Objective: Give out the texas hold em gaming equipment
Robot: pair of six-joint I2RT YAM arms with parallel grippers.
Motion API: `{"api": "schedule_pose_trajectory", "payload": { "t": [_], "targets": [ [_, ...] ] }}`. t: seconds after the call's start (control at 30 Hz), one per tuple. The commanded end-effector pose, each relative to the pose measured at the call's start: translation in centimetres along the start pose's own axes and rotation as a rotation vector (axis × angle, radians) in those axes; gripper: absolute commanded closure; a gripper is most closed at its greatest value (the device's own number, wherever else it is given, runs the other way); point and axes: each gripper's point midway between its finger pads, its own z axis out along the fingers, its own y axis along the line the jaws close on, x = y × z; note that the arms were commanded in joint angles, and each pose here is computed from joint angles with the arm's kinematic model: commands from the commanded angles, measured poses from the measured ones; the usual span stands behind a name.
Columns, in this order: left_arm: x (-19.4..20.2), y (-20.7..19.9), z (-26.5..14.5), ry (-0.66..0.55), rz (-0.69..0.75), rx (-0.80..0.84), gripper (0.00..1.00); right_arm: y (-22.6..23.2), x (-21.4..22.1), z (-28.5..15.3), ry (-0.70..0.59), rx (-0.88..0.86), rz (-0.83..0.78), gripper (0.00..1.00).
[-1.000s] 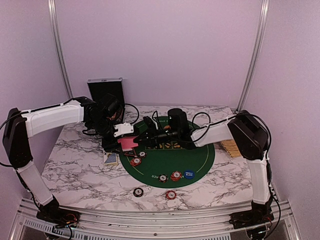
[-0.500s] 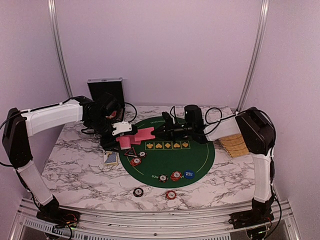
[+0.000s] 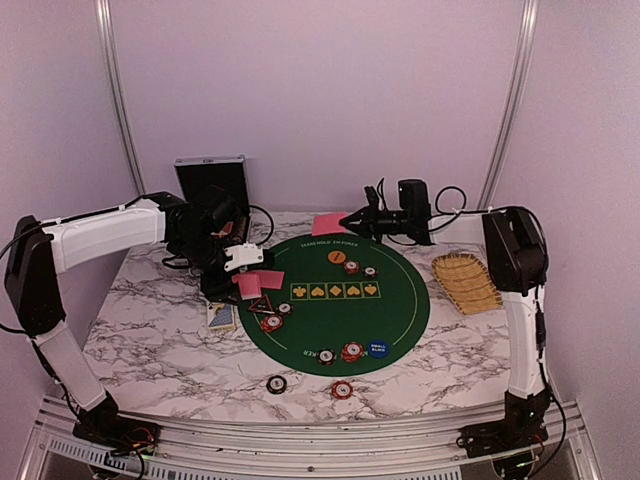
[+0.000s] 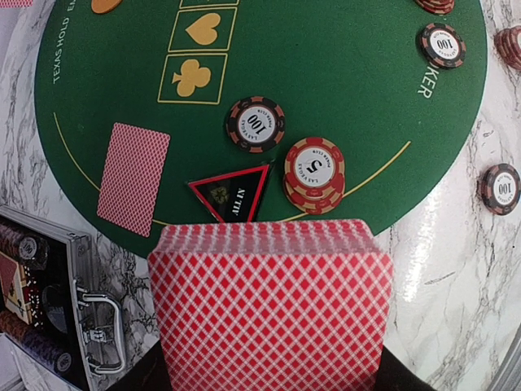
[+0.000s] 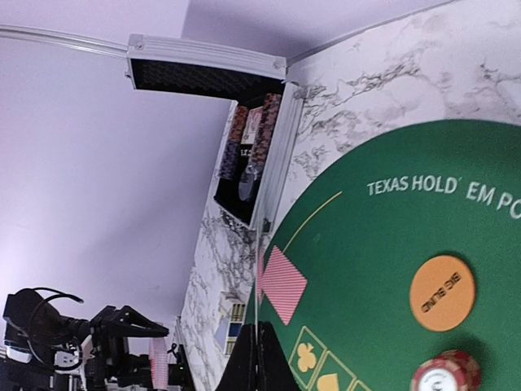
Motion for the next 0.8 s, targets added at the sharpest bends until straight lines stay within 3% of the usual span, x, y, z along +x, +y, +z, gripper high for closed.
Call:
{"api": "schedule_pose_trajectory", "payload": {
  "t": [0.0,0.57,0.77],
  "targets": [
    [0.1,-0.7,-1.0,-0.015,-0.003,0.018,1.0,-5.1,-1.2,0.4,0.006,0.13,0.015,1.0],
    [0.3,-1.0,-1.2,-0.011,0.005,0.025,1.0,-13.7,-2.0,0.1,0.044,0.362,0.041,1.0],
    [0.3,-1.3,-0.9,-0.008,-0.001,0.037,1.0,-14.7,-1.6,-1.0,0.055,0.437,0.025,0.86]
  ]
}}
